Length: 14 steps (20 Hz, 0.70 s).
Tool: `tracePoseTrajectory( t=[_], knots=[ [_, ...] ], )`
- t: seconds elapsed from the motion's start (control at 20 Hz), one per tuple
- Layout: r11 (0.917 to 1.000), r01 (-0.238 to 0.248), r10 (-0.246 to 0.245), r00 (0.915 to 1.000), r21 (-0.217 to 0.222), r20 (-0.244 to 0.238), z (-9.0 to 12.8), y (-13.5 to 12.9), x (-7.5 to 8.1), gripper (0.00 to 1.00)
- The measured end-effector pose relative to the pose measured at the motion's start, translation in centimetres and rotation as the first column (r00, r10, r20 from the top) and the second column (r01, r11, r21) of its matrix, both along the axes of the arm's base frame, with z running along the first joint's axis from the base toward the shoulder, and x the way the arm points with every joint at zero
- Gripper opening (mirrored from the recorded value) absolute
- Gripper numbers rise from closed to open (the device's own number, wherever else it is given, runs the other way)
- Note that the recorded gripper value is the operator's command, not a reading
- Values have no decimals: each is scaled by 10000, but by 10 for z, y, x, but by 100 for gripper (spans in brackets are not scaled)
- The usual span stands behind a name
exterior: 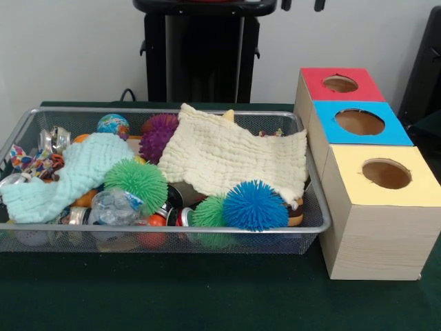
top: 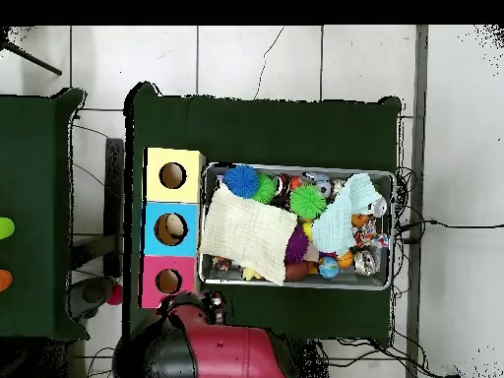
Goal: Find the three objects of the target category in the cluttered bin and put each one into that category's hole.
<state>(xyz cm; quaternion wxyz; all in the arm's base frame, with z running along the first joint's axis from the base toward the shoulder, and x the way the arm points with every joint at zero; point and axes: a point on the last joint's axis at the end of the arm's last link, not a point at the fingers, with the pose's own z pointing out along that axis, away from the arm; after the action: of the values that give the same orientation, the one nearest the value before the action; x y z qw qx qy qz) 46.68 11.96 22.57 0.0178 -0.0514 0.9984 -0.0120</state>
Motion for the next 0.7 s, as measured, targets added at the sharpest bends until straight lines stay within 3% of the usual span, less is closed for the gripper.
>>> tracePoseTrajectory(
  t=[0.35,0.7],
  knots=[
    [9957,841,-814,9945,-395,653,3,-76,60,100],
    [9923,1048,-958,9871,-653,1281,3,-124,114,100]
  ],
)
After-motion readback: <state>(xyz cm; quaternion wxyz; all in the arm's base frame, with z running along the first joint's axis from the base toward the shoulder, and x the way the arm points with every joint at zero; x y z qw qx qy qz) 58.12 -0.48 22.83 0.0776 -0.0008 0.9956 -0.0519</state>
